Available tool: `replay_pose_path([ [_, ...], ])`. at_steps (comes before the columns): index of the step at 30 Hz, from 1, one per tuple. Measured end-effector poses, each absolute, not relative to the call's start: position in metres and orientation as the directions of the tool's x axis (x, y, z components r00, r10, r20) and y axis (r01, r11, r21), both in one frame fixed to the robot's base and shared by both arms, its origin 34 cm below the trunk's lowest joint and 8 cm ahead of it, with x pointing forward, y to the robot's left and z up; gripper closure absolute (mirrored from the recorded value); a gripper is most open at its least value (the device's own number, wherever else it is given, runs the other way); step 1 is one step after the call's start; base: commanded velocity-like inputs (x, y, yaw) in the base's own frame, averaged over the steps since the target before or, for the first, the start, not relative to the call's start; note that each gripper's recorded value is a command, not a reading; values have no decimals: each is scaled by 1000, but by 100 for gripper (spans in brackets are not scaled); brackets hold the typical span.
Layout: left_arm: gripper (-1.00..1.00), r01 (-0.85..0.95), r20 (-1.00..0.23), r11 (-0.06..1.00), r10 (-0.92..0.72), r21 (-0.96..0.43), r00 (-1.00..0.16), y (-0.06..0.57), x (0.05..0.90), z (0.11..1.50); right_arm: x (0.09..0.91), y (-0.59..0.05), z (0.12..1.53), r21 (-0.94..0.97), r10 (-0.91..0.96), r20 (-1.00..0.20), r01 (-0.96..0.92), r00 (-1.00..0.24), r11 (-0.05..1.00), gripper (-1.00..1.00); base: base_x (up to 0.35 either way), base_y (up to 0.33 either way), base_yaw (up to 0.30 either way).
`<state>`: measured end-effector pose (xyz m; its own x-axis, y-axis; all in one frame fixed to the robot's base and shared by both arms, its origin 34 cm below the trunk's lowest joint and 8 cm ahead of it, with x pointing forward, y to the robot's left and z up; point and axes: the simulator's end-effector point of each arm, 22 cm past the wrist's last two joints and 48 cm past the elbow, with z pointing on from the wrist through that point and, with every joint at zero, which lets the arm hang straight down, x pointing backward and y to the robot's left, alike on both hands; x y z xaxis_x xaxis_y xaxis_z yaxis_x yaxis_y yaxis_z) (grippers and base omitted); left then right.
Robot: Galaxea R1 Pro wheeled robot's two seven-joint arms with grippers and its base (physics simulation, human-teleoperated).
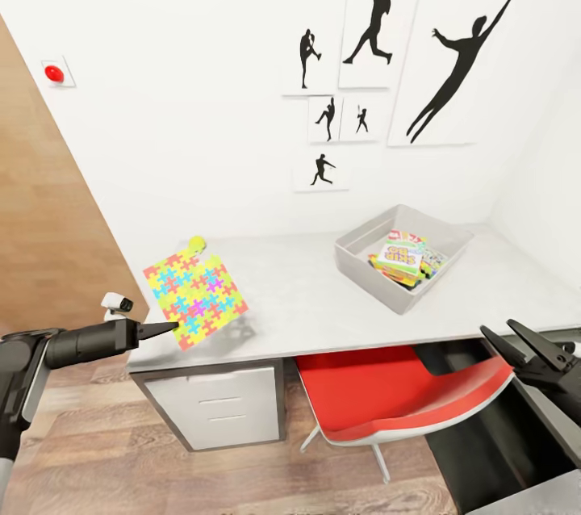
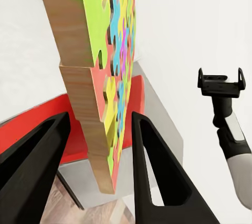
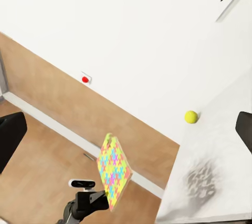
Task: Put all the toys in the child's room - the three board games (two on the bed and one on the table), the two jigsaw puzzles on the table, and the tennis ball on the table - inside the toy box on the table in the child's room.
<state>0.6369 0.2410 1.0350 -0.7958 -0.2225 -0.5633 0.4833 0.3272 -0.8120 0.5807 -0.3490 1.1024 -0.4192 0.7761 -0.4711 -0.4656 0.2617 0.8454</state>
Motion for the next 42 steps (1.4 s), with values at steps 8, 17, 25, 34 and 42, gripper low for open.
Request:
replay_pose_path([
  [8, 100, 482, -563, 329, -222, -812, -796, 242, 635, 1044, 579, -347, 1110, 848, 780, -464, -464, -419, 255, -100, -47, 0, -2],
  [17, 100, 487, -568, 332, -221, -808, -793, 243, 632, 1056, 575, -347, 1124, 844, 780, -467, -473, -416, 253, -100, -1, 0, -175],
  [25, 100, 492, -573, 331, -224, -805, -788, 243, 629, 1068, 571, -348, 1136, 840, 781, -471, -480, -411, 254, -100, 0, 0, -223],
  [34, 100, 497, -583, 345, -218, -796, -782, 250, 625, 1081, 567, -347, 1147, 836, 780, -474, -486, -408, 254, -100, -95, 23, -224],
  [42, 100, 503, -591, 350, -217, -790, -777, 252, 621, 1092, 563, -346, 1157, 833, 779, -477, -492, -407, 253, -100, -22, 6, -224],
])
